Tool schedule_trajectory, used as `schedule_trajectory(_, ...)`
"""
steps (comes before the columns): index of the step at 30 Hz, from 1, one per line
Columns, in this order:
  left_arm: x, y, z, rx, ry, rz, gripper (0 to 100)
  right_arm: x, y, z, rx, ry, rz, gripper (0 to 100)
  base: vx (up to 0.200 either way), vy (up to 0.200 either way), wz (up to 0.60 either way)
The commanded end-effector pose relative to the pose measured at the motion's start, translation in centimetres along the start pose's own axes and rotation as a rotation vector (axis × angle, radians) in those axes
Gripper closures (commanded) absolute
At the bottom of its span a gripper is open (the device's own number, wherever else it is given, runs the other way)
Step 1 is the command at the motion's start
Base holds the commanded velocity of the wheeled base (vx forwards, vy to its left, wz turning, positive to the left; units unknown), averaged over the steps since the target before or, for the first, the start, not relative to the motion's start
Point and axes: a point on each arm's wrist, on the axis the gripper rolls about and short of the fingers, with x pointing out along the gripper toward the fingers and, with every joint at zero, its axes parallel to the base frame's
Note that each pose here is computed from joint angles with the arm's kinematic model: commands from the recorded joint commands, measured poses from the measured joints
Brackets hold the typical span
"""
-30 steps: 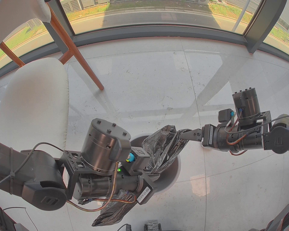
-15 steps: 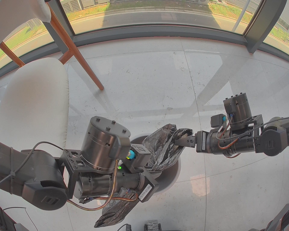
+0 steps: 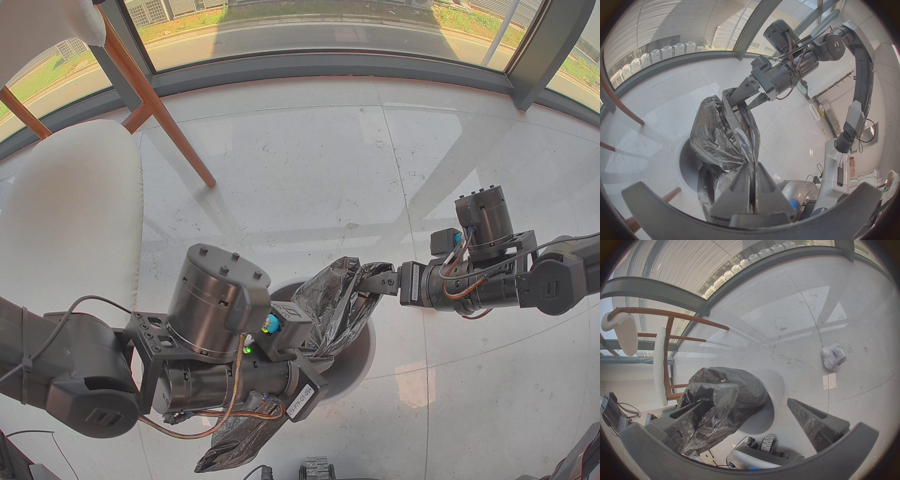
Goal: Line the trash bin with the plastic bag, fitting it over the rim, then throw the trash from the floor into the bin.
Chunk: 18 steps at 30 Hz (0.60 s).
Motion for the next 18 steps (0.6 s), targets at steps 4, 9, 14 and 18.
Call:
schedule_trajectory(4, -0.02, 0.01, 0.02, 0.000, -0.001, 0.002, 100, 0.27, 0.11, -0.07, -0.002, 0.006, 0.002, 0, 0.000, 0.000, 0.00)
schedule_trajectory(9, 0.02, 0.01, 0.04, 0.000, -0.001, 0.002, 100, 0.38, -0.02, -0.33, -0.003, 0.001, -0.030, 100, 0.000, 0.000, 0.00)
schedule_trajectory(14, 0.02, 0.02, 0.04, 0.000, -0.001, 0.003, 100, 0.65, 0.41, -0.74, -0.012, 0.011, -0.029, 100, 0.000, 0.000, 0.00)
schedule_trajectory(18, 0.02, 0.02, 0.04, -0.002, -0.001, 0.003, 100, 0.95, 0.60, -0.87, -0.018, 0.018, -0.026, 100, 0.000, 0.000, 0.00)
